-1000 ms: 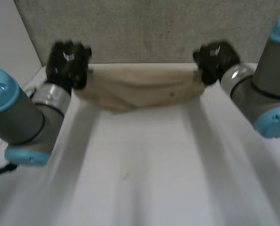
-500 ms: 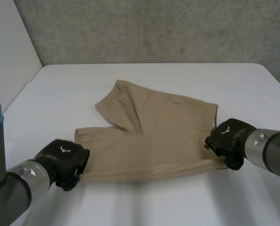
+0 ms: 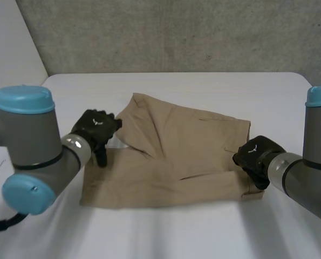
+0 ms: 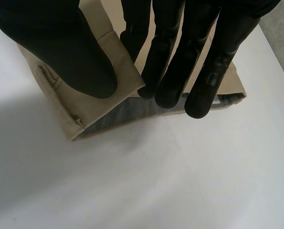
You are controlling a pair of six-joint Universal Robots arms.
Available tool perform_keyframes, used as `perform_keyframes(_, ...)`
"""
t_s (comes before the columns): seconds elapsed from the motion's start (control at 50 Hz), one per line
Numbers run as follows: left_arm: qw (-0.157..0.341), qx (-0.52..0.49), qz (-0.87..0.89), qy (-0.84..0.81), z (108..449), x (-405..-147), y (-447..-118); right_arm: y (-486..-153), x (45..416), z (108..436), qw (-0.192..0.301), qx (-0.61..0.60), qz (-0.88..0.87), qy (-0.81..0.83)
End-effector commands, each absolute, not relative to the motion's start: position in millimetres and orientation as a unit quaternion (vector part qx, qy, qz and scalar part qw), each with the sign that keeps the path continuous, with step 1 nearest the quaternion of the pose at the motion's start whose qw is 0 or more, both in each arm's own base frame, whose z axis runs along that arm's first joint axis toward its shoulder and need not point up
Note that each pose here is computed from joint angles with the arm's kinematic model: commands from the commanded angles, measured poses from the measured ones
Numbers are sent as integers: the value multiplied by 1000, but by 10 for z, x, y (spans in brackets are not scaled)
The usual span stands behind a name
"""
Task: Fold the shorts.
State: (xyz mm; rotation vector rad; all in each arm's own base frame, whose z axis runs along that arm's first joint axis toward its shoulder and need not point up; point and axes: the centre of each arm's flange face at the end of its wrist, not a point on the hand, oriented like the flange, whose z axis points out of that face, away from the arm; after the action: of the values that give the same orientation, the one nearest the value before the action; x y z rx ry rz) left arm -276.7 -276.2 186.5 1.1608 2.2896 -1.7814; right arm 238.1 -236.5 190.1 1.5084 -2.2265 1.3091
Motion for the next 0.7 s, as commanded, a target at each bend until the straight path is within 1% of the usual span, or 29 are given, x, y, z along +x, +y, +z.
perform_keyframes(0.02, 27, 364, -662, 655, 1917, -2974, -3217, -2350, 2376, 1870, 75, 503, 439, -741)
perform_keyframes(0.06, 26, 366, -671, 644, 1882, -3021, -3292, -2347, 2371, 1862, 75, 502, 439, -742)
perform_keyframes(0.08, 18, 371, -675, 637, 1833, -3066, -3353, -2346, 2365, 1853, 75, 501, 438, -742)
perform_keyframes(0.16, -12, 396, -672, 625, 1687, -3172, -3428, -2338, 2352, 1820, 75, 500, 438, -743)
perform_keyframes(0.22, -26, 408, -666, 624, 1550, -3216, -3475, -2328, 2339, 1798, 76, 499, 437, -744)
perform_keyframes(0.46, -36, 417, -653, 631, 1234, -3282, -3690, -2314, 2328, 1780, 76, 499, 437, -745)
perform_keyframes(0.7, -16, 411, -655, 635, 1230, -3221, -3787, -2309, 2324, 1758, 76, 498, 439, -744)
